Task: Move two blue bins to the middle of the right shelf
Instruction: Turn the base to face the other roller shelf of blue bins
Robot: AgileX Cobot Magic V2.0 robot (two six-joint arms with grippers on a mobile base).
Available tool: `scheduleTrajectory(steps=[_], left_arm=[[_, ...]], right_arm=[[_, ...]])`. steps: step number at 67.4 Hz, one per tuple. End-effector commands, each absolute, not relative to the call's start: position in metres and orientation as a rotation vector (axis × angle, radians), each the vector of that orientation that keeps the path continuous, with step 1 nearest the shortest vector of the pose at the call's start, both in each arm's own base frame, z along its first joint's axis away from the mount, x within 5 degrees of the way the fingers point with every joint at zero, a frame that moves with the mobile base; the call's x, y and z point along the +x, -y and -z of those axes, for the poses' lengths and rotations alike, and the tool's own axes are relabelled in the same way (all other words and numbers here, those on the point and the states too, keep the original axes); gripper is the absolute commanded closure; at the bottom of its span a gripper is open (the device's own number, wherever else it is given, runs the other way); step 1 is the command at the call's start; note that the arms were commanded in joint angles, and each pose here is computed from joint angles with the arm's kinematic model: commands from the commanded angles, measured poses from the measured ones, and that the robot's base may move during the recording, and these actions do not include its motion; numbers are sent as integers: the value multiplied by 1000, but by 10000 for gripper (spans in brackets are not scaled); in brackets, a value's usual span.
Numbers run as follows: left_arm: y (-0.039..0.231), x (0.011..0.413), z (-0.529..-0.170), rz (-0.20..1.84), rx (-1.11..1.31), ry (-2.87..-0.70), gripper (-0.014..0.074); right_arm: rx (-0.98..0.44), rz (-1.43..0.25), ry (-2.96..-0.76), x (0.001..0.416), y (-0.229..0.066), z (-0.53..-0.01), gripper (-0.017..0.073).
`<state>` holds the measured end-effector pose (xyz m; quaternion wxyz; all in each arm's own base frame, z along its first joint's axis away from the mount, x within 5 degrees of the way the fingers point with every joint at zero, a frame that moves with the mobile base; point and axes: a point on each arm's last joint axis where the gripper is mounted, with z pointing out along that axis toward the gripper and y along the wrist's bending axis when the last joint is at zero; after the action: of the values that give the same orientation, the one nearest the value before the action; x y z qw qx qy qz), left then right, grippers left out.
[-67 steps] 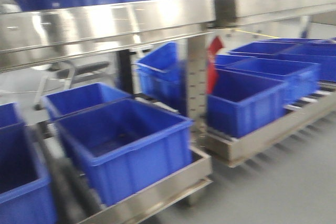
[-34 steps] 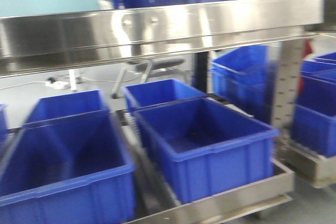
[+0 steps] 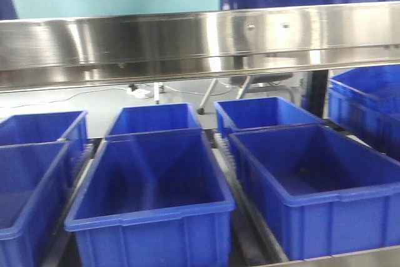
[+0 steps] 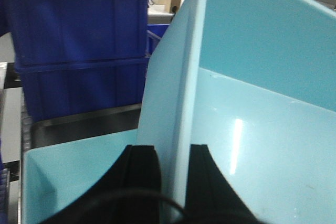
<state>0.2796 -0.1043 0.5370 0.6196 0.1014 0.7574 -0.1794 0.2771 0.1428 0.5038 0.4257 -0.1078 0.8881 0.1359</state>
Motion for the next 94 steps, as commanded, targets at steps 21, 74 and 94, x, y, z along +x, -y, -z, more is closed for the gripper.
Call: scheduleTrajectory(steps=[21,74,94], left_arm=[[103,272,-555,494,178,-1623,704],[103,272,-555,494,178,-1623,704],[103,272,-555,494,178,-1623,704]], right_arm=[[-302,-305,-2195,273,-138,-510,711],[-302,-305,-2195,273,-138,-510,711],[-302,-305,-2195,273,-138,-510,711]])
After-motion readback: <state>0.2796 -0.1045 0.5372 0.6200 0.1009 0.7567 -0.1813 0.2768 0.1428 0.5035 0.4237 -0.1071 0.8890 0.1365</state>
